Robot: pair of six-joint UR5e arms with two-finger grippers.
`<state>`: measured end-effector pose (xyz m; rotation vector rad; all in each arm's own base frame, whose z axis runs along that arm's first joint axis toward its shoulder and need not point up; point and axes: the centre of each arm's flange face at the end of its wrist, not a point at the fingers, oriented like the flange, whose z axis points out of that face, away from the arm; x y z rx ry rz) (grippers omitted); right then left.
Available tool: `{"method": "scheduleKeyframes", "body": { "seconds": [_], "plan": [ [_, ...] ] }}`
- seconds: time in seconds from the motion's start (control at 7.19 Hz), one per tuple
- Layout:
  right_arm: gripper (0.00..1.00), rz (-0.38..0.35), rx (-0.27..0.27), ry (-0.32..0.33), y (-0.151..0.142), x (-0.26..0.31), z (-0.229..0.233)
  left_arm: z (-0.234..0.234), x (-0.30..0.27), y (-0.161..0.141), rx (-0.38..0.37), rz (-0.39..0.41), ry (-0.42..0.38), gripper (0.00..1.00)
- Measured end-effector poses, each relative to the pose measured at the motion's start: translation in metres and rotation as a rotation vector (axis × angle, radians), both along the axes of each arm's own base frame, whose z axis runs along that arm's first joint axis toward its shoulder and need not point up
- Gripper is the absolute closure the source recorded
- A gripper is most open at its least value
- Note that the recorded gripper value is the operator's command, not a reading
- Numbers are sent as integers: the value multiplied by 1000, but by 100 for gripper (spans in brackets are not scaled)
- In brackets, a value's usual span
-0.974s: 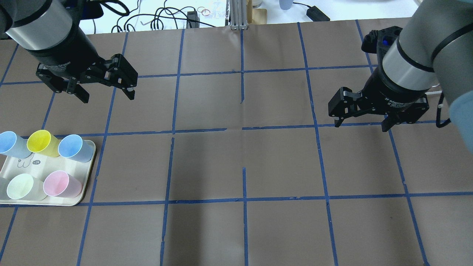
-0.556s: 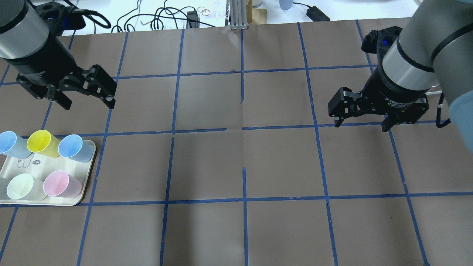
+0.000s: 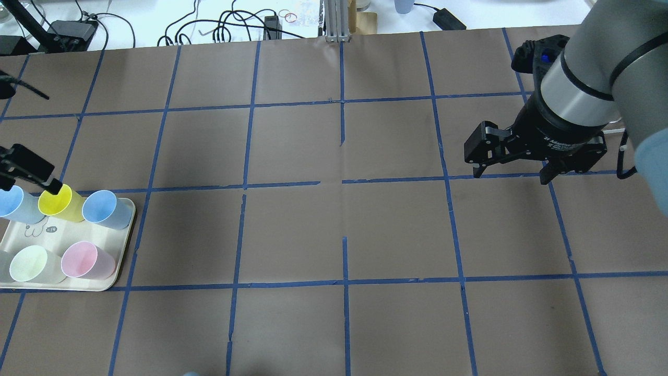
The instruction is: Transfer IKEA cup to right arm and place on rack
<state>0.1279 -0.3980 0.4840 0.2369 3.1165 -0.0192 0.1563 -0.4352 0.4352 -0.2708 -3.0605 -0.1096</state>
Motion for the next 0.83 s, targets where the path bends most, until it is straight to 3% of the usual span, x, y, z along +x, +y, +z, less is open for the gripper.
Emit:
{"method": "scheduleKeyframes", "body": {
  "seconds": [0.42,0.56,0.83],
  "plan": [
    [0,2,-11,-25,-3,1,2,-84,91,29,-62,-121,-37,0],
    [0,8,-7,-104,-7,9,-1,-104,104,33,-65,-143,-38,0],
    [0,53,-5,-352,-20,28,-6,-133,124,29,-75,-181,-41,0]
  ]
}}
